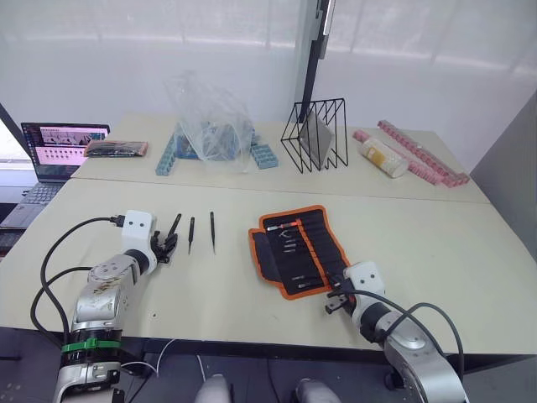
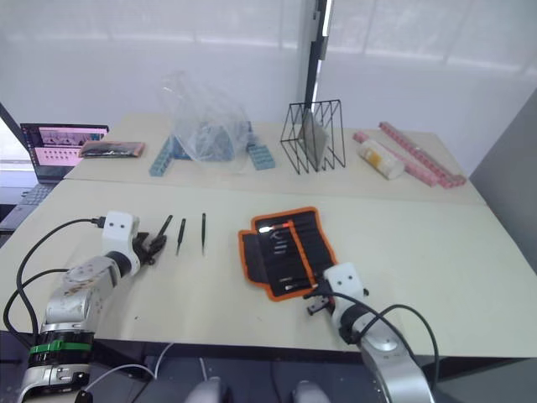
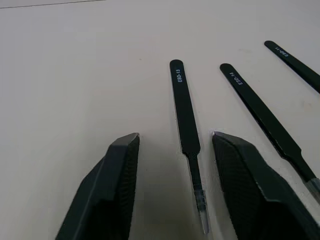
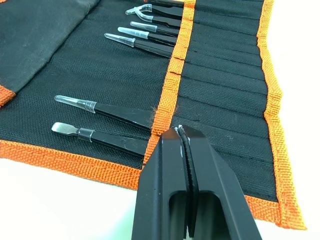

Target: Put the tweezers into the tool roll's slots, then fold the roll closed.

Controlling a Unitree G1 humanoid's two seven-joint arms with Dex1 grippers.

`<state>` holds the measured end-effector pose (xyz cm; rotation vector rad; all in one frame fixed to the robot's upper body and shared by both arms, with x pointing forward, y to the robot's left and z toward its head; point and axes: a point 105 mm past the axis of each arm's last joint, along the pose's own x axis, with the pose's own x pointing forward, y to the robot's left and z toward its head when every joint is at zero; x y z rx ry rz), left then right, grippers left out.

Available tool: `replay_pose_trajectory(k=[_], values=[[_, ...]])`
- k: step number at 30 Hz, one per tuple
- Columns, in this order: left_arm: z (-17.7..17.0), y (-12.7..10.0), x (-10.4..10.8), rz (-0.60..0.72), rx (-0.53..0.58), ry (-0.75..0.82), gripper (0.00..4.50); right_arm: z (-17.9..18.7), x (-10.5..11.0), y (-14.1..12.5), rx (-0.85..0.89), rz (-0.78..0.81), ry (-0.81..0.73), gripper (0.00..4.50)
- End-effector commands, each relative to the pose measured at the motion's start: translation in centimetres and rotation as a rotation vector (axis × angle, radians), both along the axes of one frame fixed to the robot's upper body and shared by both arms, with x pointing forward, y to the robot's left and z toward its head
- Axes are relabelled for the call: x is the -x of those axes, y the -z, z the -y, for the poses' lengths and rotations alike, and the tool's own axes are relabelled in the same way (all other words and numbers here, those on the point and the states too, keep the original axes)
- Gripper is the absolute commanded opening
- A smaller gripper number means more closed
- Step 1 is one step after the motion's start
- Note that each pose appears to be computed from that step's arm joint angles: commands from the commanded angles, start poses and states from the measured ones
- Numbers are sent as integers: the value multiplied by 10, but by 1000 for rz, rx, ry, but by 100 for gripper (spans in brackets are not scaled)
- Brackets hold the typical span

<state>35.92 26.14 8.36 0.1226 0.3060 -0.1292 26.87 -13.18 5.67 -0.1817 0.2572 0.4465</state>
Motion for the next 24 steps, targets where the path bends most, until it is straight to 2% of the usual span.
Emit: replay_pose_trajectory(k=[1,4,15,24], values=[[11,21,4,-69,19,29,107,-2,7,24,10,-109,-4,0],[8,20,5,-63,17,22,4,-2,7,24,10,-109,-3,0],[1,8,6,-11,-1,1,1,-3,5,25,11,-109,-13,0],[-11,-41,6,149,-79,-13,1,-4,4,25,11,-107,-18,0]])
